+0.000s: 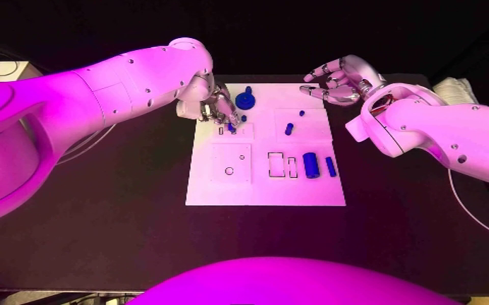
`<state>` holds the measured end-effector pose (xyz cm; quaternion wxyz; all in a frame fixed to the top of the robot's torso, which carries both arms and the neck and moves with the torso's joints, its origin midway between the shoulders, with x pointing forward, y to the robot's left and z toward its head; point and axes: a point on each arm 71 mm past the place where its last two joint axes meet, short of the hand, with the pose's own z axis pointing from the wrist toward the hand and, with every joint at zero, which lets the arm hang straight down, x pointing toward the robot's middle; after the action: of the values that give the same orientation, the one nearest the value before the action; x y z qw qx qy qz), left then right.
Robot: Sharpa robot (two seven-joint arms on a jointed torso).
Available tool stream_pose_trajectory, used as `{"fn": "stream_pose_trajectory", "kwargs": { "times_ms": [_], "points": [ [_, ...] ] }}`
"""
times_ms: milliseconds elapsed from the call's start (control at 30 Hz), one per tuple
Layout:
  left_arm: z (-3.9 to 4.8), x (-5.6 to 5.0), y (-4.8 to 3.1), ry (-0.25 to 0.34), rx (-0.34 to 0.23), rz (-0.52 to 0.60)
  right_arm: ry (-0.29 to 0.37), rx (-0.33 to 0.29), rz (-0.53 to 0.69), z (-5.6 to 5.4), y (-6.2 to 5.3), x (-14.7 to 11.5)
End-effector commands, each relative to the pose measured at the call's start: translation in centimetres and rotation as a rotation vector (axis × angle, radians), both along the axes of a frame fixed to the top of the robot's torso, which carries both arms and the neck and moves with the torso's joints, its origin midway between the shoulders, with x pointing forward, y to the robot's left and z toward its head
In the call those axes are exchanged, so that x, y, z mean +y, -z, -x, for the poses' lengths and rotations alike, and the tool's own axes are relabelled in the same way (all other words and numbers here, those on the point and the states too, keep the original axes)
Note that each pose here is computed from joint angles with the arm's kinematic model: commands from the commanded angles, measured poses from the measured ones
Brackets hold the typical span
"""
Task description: Assemble the parts on the task board
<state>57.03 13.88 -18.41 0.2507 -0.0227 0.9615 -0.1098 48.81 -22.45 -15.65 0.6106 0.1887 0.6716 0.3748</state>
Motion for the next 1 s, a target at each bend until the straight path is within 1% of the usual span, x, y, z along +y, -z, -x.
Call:
{"fn": "stream_pose_trajectory", "kwargs": {
  "times_ms": [33, 200, 467, 733, 1000],
  "points": [
    [0.27, 0.08, 0.38, 0.017, 0.032, -0.005, -0.012, -0.013, -0.003, 0.02, -0.10, 0.12],
    [0.31, 0.07, 0.38, 0.019, 0.038, -0.001, -0.012, -0.012, -0.003, 0.02, -0.10, 0.14],
    [0.28, -0.06, 0.35, 0.016, 0.031, 0.002, -0.013, -0.011, -0.003, 0.01, -0.09, 0.17],
    [0.46, -0.46, 0.35, 0.027, 0.032, 0.006, -0.014, -0.010, -0.003, -0.01, -0.07, 0.21],
    [0.49, -0.60, 0.33, 0.035, 0.040, 0.002, -0.015, -0.008, -0.002, -0.01, -0.06, 0.22]
  ]
}}
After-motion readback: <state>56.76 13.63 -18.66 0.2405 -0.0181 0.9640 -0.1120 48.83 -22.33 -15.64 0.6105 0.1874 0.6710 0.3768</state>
